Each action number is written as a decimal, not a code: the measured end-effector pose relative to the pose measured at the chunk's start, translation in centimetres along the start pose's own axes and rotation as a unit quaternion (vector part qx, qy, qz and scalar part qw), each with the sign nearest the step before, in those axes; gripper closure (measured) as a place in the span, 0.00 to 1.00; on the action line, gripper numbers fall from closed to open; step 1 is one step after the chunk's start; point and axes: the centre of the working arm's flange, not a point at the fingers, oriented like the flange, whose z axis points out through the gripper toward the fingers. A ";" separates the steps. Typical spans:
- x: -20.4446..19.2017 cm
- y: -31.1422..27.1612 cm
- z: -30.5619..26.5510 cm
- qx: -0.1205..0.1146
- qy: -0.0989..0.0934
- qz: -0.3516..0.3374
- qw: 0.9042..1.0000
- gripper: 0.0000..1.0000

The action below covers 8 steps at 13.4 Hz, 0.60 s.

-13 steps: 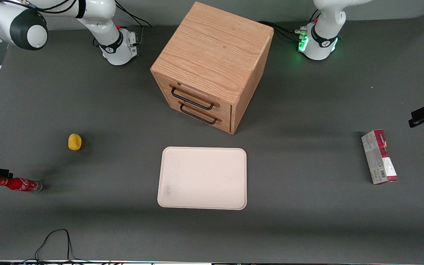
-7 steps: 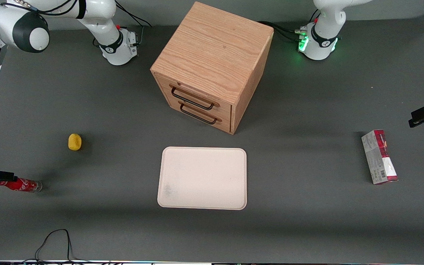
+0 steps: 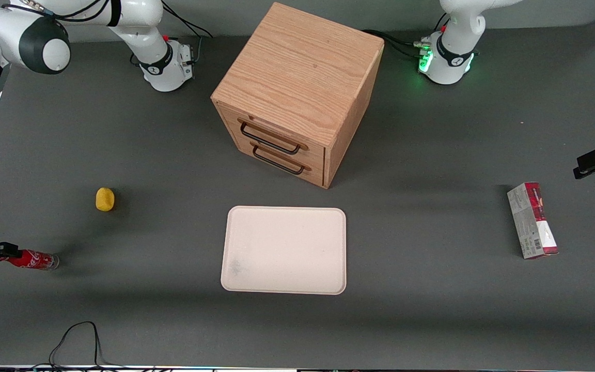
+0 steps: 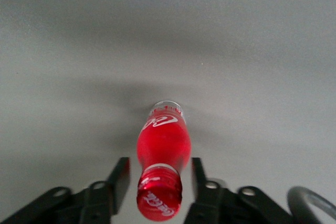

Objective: Place coke bottle on tray
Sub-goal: 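Close the right gripper around the red bottle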

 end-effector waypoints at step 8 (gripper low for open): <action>0.2 0.2 -2.2 -0.010 0.013 -0.031 0.999 0.68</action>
